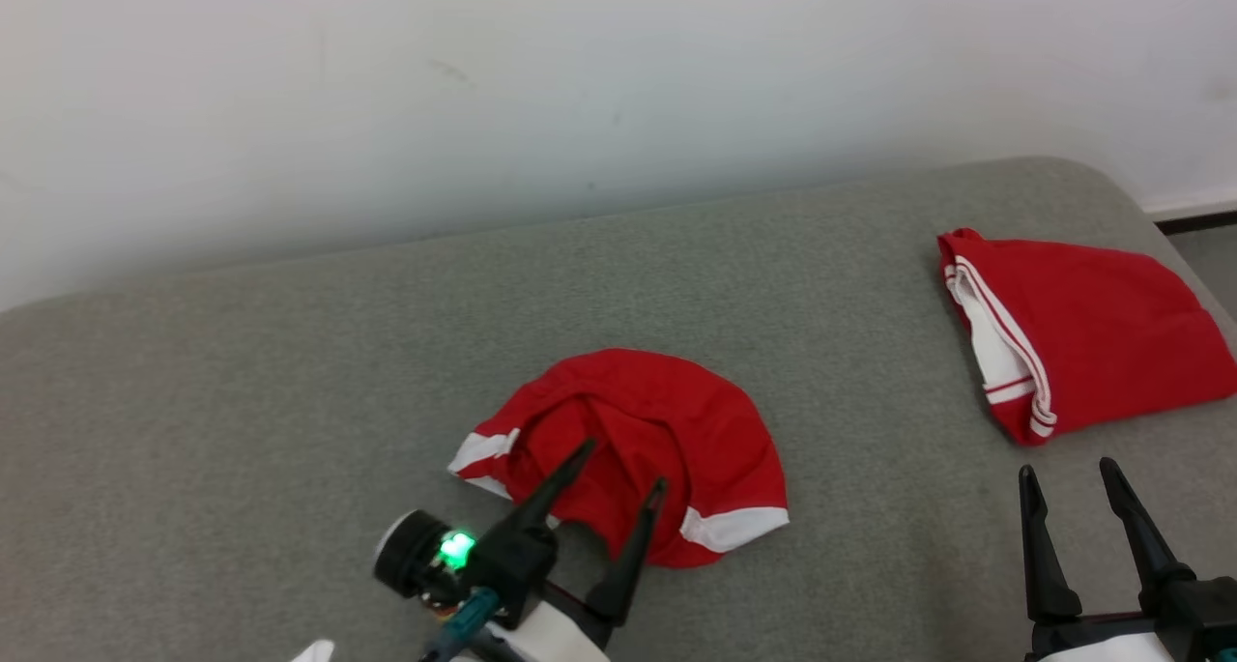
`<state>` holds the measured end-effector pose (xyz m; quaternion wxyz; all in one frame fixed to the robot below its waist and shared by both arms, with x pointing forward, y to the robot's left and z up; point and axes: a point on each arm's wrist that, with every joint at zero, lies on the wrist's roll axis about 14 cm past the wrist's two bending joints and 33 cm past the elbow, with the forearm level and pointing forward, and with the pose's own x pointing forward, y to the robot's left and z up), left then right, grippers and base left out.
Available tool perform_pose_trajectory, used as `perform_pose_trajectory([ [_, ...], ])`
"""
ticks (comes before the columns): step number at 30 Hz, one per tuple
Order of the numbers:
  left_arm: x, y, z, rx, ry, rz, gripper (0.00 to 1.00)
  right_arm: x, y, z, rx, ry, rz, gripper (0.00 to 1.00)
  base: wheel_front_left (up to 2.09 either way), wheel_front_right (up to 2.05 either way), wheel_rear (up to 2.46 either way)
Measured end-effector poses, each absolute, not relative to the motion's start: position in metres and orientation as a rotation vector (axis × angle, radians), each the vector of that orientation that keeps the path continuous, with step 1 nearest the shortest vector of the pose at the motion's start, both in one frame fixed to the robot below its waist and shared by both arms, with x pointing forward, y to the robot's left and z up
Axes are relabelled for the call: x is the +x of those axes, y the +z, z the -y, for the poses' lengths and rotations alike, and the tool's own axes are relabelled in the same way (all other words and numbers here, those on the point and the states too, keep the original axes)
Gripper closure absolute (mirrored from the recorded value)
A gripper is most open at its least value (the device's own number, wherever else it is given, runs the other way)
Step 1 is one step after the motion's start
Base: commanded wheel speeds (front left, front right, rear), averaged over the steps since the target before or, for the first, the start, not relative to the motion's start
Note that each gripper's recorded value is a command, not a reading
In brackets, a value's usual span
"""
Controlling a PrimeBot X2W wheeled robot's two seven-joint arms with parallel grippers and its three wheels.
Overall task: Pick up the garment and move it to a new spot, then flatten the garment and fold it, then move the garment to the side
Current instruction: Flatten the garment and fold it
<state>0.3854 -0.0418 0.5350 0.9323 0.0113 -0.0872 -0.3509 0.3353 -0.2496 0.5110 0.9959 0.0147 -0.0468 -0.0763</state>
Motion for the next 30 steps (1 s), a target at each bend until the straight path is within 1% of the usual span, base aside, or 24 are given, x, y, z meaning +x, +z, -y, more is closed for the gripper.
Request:
perform_pose_trajectory([
  [3,0.381,0.513,0.076,0.042,-0.836,0.109,0.00,0.328,0.509,0.262,0.035,-0.194,0.086,0.00,0.00,0.00,0.00],
  [6,0.376,0.483,0.094,0.066,-0.904,0.009,0.00,0.321,0.505,0.269,0.038,-0.225,0.071,0.00,0.00,0.00,0.00],
  [13,0.380,0.431,0.107,0.113,-0.916,-0.175,0.00,0.312,0.499,0.287,0.032,-0.286,0.046,0.00,0.00,0.00,0.00],
  [19,0.387,0.421,0.111,0.108,-0.904,-0.212,0.00,0.312,0.494,0.291,0.031,-0.302,0.028,0.00,0.00,0.00,0.00],
  [20,0.386,0.418,0.112,0.110,-0.911,-0.220,0.22,0.312,0.494,0.291,0.031,-0.302,0.025,0.00,0.00,0.00,0.00],
  [22,0.384,0.416,0.113,0.106,-0.924,-0.227,1.00,0.312,0.492,0.291,0.033,-0.301,0.021,0.00,0.00,0.00,0.00],
  [26,0.383,0.420,0.118,0.066,-0.940,-0.235,1.00,0.313,0.492,0.290,0.039,-0.299,0.023,0.00,0.00,0.00,0.00],
  [30,0.399,0.451,0.126,-0.018,-0.921,-0.166,1.00,0.314,0.492,0.289,0.042,-0.297,0.022,0.00,0.00,0.00,0.00],
])
